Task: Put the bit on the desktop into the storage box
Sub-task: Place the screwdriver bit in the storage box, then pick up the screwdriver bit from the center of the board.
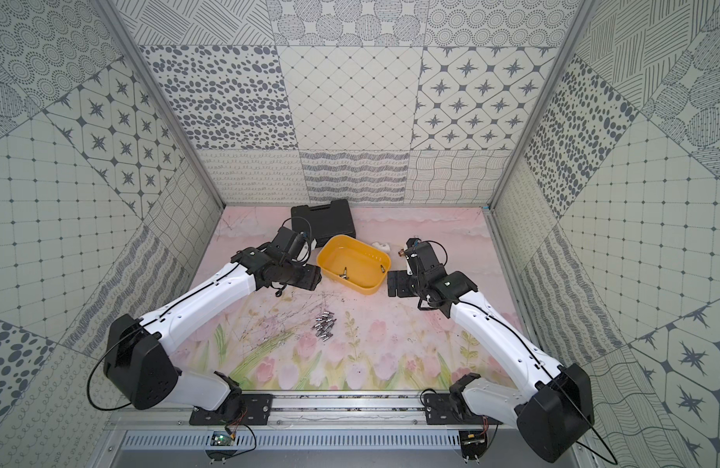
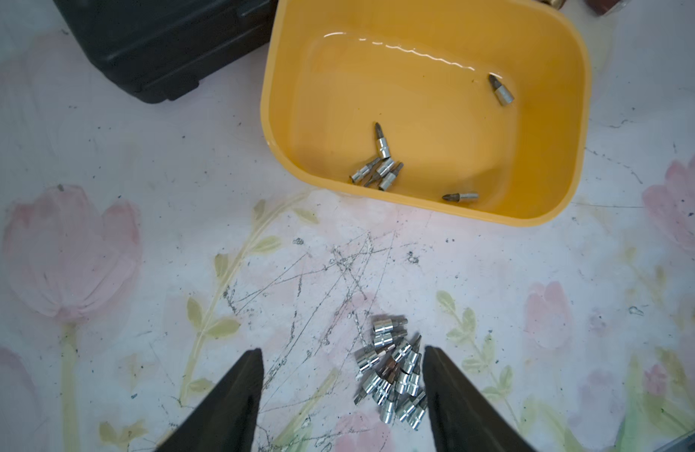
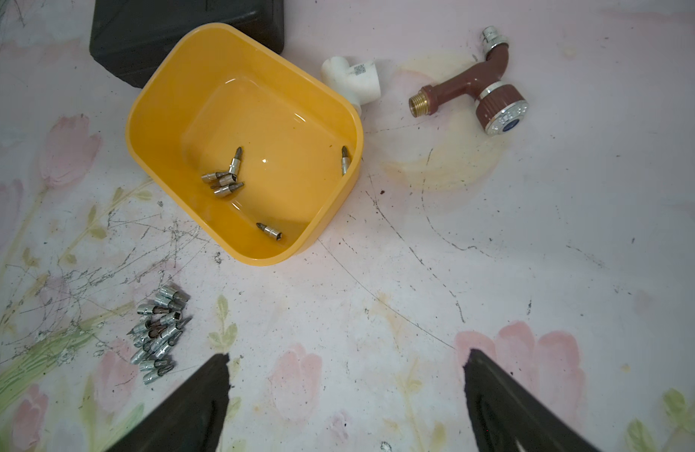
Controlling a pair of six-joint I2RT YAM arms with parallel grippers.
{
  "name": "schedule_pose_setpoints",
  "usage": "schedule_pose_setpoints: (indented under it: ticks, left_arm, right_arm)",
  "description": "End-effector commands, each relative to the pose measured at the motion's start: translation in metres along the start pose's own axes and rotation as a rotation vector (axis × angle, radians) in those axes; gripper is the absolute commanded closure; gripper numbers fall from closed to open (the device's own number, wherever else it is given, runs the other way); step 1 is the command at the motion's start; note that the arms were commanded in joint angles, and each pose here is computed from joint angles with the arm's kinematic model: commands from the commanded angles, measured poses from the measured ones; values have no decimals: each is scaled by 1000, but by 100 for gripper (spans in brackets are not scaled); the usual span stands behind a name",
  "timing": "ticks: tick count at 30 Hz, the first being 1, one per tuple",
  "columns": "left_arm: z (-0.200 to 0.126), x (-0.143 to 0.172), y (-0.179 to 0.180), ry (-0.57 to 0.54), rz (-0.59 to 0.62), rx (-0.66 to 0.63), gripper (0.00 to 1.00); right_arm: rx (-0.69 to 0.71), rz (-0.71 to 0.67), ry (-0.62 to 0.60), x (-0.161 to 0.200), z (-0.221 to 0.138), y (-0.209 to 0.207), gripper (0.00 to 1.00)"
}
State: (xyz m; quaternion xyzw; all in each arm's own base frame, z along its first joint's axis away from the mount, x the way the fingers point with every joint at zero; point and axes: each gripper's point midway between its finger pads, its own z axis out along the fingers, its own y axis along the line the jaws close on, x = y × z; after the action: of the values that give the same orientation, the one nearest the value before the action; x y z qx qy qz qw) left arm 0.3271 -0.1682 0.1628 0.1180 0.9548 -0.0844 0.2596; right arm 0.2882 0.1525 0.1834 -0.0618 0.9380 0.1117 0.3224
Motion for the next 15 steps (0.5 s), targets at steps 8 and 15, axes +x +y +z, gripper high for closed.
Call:
schedule_pose_setpoints:
  ticks: [8,15]
  left_arm:
    - [-16,11,48,-155,-227,-82,30]
    - [-29,31,67,-208,-290,-155,29]
  right_arm:
    - [-50,-42,-39,-14,-9,16,4]
    - [-78,-89,-29,-15,-8,30,5]
